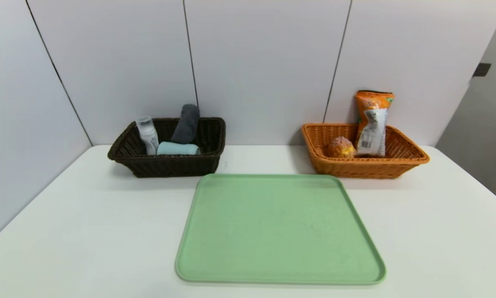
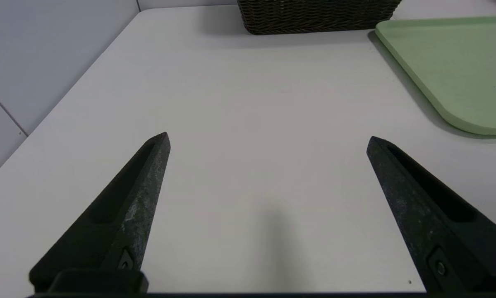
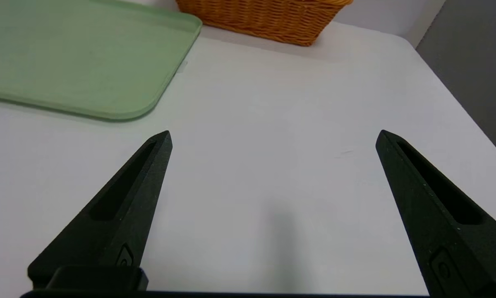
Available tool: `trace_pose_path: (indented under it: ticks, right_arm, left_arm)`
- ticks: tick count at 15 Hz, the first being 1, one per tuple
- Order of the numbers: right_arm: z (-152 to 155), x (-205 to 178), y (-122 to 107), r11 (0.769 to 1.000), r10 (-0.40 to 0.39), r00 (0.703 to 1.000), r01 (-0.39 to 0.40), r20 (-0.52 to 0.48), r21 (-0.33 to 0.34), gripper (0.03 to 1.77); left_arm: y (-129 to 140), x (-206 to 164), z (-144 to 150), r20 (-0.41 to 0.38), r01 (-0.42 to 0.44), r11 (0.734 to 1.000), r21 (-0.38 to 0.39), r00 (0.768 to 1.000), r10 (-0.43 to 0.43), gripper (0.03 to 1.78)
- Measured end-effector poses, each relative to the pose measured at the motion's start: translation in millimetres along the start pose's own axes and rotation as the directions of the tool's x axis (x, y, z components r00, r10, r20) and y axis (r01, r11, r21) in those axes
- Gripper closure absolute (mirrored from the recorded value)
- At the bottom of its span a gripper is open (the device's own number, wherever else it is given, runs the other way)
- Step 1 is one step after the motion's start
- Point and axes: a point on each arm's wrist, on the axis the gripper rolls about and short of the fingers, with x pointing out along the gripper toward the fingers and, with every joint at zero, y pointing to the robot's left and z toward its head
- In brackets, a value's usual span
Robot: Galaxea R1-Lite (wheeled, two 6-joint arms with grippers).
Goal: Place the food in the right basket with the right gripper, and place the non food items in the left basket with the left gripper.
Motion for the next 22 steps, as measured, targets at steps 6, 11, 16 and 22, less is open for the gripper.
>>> trace_pose_path:
  ticks: [6, 11, 16, 22]
  right_arm:
    - [1.0, -0.4, -1.5, 0.98, -0.057, 0.998, 0.056, -0.003, 0.192, 0.1]
    - [0.7, -0.2, -1.5, 0.979, -0.059, 0.998, 0.058, -0.002, 0.196, 0.1]
    - [0.5, -0.1, -1.5, 0.979, -0.058, 0.998, 0.058, -0.003, 0.195, 0.1]
    - [0.7, -0.2, -1.5, 0.979, -0.059, 0.998, 0.059, -0.004, 0.197, 0.1]
  left_arm:
    - [0.8, 0.0, 1.0, 0.01, -0.034, 0.994, -0.108, 0.999, 0.036, 0.12]
    - [0.8, 0.0, 1.2, 0.011, -0.034, 0.993, -0.109, 0.999, 0.035, 0.12]
    - [0.8, 0.0, 1.2, 0.011, -0.033, 0.994, -0.108, 0.999, 0.035, 0.12]
    - [0.8, 0.0, 1.2, 0.011, -0.033, 0.994, -0.108, 0.999, 0.034, 0.12]
